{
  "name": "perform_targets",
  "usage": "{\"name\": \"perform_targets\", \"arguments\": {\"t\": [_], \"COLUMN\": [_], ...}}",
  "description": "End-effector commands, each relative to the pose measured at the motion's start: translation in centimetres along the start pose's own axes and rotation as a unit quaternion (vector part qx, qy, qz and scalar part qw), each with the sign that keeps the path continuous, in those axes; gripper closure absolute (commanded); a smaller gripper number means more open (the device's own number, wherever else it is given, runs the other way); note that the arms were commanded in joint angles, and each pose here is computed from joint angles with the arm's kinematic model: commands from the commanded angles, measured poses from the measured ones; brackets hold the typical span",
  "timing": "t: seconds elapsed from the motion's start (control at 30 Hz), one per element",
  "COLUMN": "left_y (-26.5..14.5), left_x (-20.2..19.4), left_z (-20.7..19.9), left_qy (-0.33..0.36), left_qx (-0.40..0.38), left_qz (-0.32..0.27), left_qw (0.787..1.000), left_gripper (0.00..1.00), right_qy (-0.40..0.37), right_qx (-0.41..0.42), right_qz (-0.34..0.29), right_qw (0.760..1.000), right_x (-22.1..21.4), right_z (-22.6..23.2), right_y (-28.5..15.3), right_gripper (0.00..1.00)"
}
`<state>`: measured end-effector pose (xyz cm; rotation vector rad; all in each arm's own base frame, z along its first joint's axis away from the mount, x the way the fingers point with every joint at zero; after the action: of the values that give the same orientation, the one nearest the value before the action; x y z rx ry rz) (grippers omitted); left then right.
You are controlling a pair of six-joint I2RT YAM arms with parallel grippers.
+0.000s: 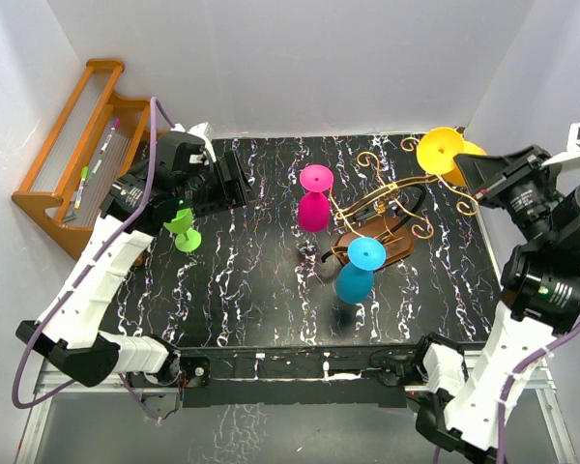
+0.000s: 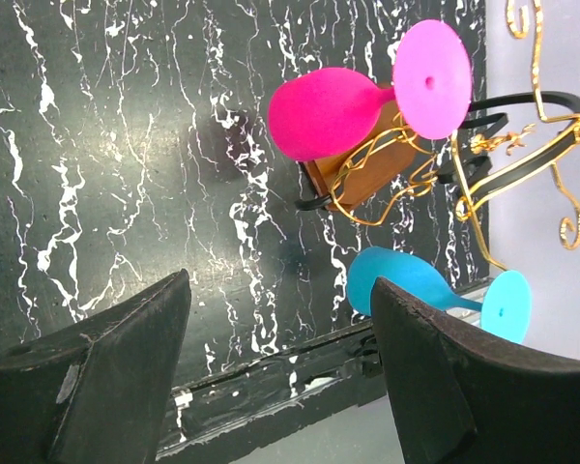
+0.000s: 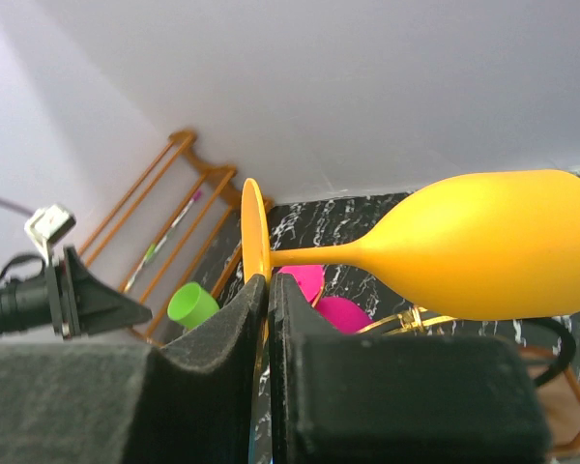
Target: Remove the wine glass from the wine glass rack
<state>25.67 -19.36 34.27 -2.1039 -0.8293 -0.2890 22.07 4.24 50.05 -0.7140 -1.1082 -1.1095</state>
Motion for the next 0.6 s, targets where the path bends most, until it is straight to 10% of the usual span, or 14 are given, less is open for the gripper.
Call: {"name": "perform_targets", "arguments": {"t": [0.0,0.57], "left_y": [-3.0,-7.4], "left_x": [0.8,0.8], "left_z": [-1.7,-4.0], "left_qy": [-0.013,-0.077], "left_qx": [-0.031,-0.076], "left_qz": [-0.018,-0.013], "left_qw": [0.999,0.994], "left_gripper": [0.27,0.29], "right_qy": [-0.147,-0.369], "right_qx": [0.117,0.197], "right_qz": [-0.041,-0.073], "right_qw": [0.981,0.905], "right_x": [3.7,2.9], "right_z": [4.5,5.7], "right_y": [0.4,6.5], "right_gripper": [0.92,0.92]}}
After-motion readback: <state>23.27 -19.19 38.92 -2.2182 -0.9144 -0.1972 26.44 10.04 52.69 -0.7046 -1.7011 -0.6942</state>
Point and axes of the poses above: each gripper's point midway between its finger pads, its own y axis out along the fingers, its own z axis along the line the jaws close on, x = y × z, the point moved 1 cm from there along -y, back along the fingers, and after that the axes turned 14 degrees about -y, right-handed, at the moved point
